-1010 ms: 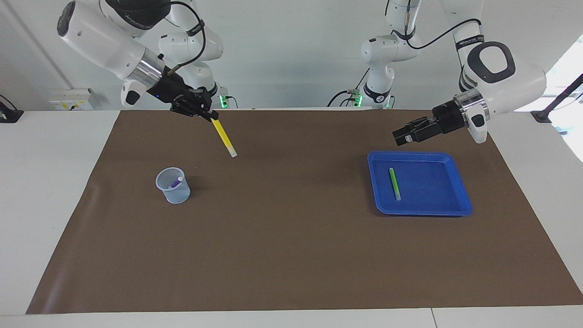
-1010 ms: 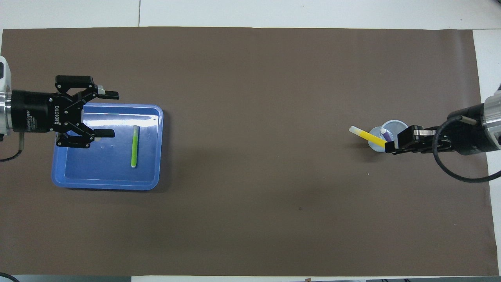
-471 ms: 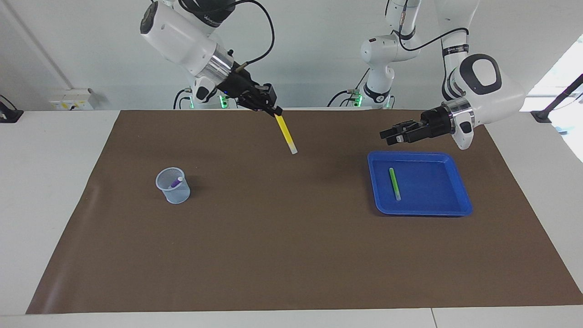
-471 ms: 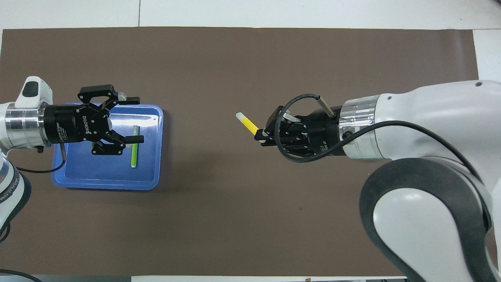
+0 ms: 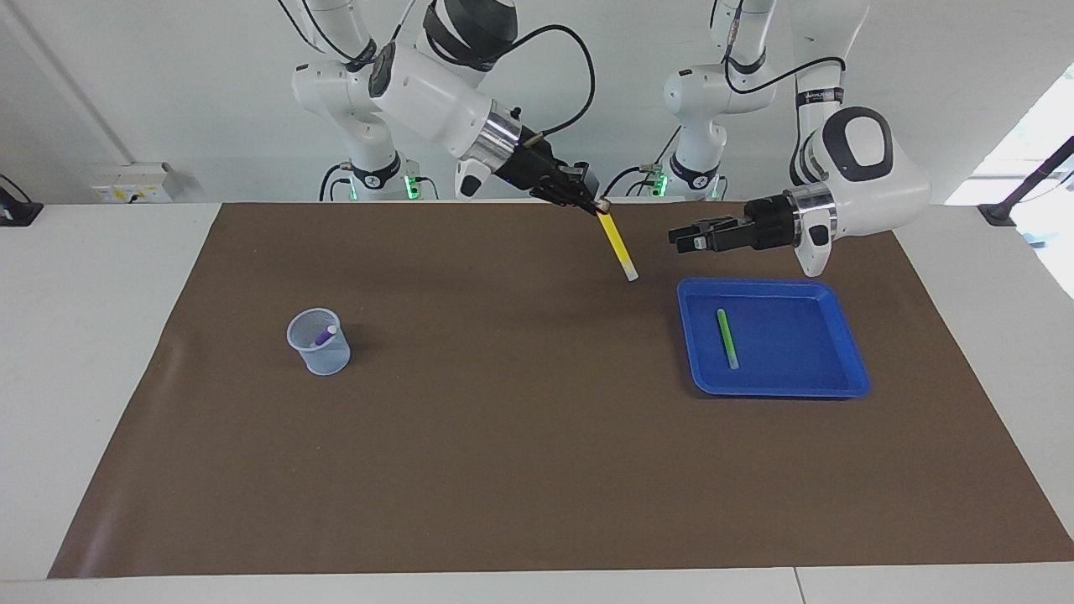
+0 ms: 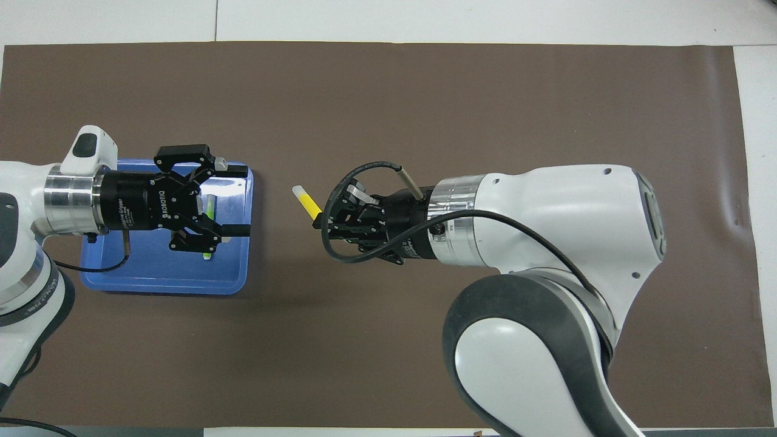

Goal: Right arm passes pens to left for tray arrangement
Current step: 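Carry the yellow pen toward the left gripper while the left gripper approaches, then close the left gripper on the yellow pen and open the right gripper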

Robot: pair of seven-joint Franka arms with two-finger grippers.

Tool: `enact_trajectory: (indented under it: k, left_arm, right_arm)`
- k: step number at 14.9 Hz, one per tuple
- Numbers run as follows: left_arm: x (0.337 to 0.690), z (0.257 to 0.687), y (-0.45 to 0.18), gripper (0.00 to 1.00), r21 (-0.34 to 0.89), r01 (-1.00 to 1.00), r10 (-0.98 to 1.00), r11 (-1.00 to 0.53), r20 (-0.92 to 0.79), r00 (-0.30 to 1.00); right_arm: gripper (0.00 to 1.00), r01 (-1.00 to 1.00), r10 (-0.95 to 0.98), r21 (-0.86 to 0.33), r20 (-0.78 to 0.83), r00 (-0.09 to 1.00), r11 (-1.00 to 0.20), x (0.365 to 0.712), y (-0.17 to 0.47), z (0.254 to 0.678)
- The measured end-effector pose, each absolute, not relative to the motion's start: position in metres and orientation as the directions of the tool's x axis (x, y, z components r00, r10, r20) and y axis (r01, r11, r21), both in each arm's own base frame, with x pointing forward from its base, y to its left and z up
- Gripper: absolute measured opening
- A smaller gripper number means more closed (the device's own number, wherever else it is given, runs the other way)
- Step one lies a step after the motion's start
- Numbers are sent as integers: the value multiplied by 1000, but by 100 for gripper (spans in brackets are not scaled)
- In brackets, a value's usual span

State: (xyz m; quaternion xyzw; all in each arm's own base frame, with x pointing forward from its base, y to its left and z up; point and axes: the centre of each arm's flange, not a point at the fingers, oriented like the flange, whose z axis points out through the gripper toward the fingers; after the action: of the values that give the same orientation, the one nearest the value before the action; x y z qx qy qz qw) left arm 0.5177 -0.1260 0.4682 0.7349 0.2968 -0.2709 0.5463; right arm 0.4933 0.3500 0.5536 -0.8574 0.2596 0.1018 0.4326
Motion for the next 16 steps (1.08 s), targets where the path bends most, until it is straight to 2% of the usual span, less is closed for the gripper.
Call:
enact_trajectory:
  k: [3, 6, 11, 13, 16]
  left_arm:
    - [511, 459, -135, 100, 629, 742, 129, -231, -736, 664]
    - [497, 448, -133, 100, 612, 777, 134, -148, -766, 629]
    - [482, 445, -129, 95, 607, 786, 148, -117, -771, 619]
    - [482, 445, -127, 85, 608, 786, 150, -113, -771, 618]
    - [483, 445, -126, 79, 608, 787, 151, -109, -772, 618]
  right_arm:
    - [17, -530, -335, -686, -411, 848, -499, 485, 365, 553]
    - [17, -534, -324, -682, -424, 845, -500, 477, 377, 557]
    - [17, -538, -316, -676, -436, 843, -503, 470, 387, 558]
    - [17, -537, -313, -676, -436, 844, -505, 469, 388, 558]
    - [17, -537, -313, -676, -436, 844, -505, 469, 388, 558]
